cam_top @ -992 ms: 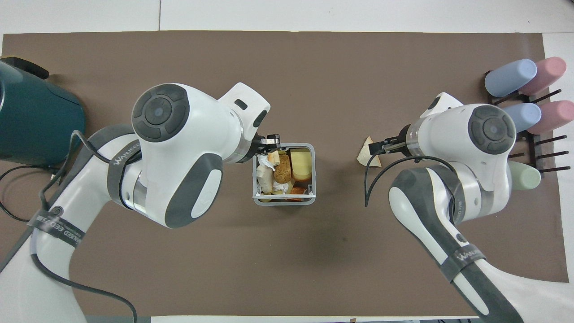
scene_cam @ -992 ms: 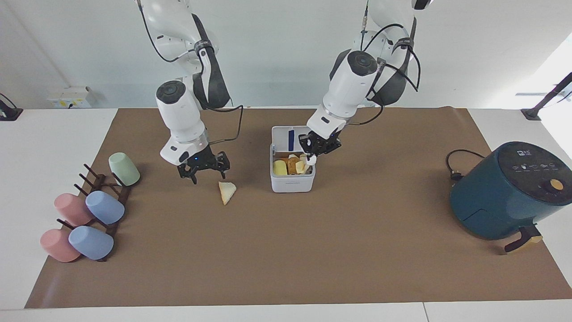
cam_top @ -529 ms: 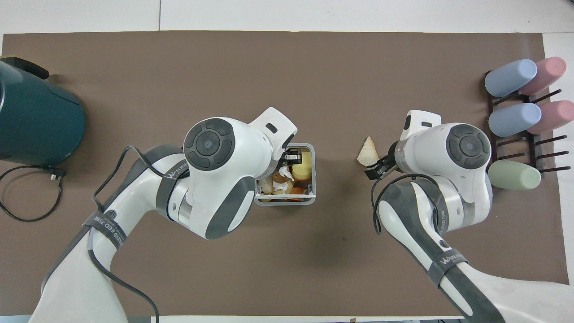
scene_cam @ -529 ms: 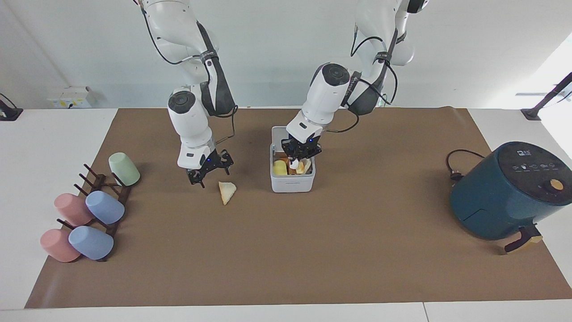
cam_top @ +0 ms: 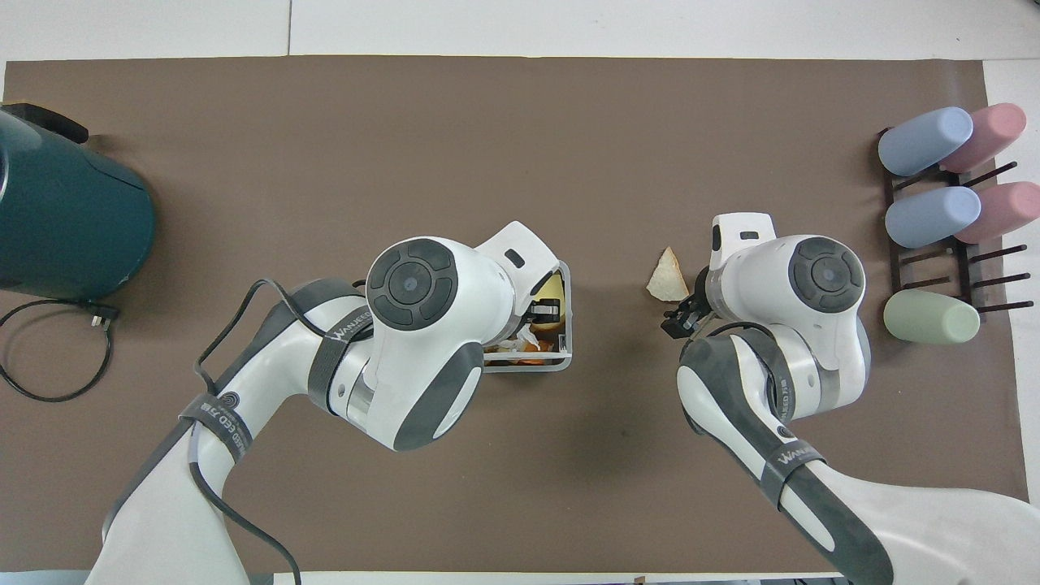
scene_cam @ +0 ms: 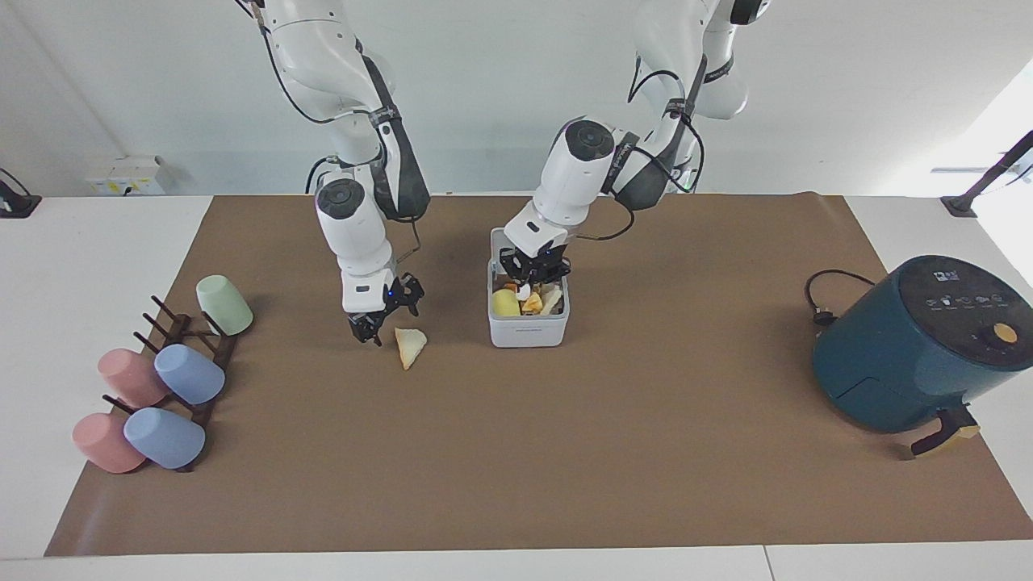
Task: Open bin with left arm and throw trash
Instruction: 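Grasp the beige paper cone with the right gripper, then carry the cone over the bin with the right gripper while the left gripper withdraws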
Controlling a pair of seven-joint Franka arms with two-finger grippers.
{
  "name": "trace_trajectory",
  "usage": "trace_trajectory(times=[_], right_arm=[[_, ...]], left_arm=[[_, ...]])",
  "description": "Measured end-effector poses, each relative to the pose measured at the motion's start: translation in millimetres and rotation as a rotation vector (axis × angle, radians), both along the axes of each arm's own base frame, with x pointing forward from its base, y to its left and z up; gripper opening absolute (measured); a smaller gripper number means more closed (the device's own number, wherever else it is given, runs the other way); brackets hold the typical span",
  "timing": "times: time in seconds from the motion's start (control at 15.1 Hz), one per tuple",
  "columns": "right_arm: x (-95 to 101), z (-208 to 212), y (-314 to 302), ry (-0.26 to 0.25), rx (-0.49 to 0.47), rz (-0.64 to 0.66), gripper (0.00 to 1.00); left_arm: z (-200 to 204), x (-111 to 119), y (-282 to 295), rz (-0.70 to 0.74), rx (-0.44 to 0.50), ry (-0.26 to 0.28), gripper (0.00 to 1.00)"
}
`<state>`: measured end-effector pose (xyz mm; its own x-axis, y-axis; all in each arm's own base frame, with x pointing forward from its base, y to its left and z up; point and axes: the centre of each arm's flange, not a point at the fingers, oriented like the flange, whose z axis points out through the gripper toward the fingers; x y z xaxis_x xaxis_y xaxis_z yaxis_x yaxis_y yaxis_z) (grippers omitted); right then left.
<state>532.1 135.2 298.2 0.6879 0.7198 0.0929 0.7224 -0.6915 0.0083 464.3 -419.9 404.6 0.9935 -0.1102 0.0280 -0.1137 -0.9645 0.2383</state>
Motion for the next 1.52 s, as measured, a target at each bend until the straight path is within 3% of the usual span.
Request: trace_trajectory(times=[0.13,0.2,0.46,0.53,0.73,0.99,1.19,1.52], right_arm=[[-0.3,-5.6,0.1,-0.002,-0.001,0.014,1.0],[-0.1,-8.0,0.4,-0.007,0.0,0.022,1.0],[1.9,-19.0,2.6,-0.025,0.003,0.038,0.95],[2.0,-20.2,2.9,-0.026,0.003,0.038,0.9],[4.1,-14.3,3.7,-0.038,0.006,0.038,0.56],[3.1,-10.9,6.8,-0.039,0.009,0.034,0.18],[2.4,-5.5,6.3,-0.025,0.012,-0.024,0.14],[-2.3,51.1,6.7,0.012,0.017,-0.178,0.14]], left_arm=[[-0.4,-0.8,-0.6,-0.003,0.001,0.0,0.12],[-0.5,-0.6,-0.3,-0.003,0.001,0.0,0.18],[-0.2,0.7,1.9,0.0,0.003,0.002,0.58],[0.2,0.9,3.0,0.001,0.006,0.006,0.71],[6.2,4.0,7.7,0.007,0.012,0.012,1.0],[22.3,10.9,15.2,0.016,0.015,0.019,1.0],[35.6,15.7,19.2,0.024,0.009,0.012,1.0],[100.2,68.0,82.7,0.127,0.002,0.02,1.0]])
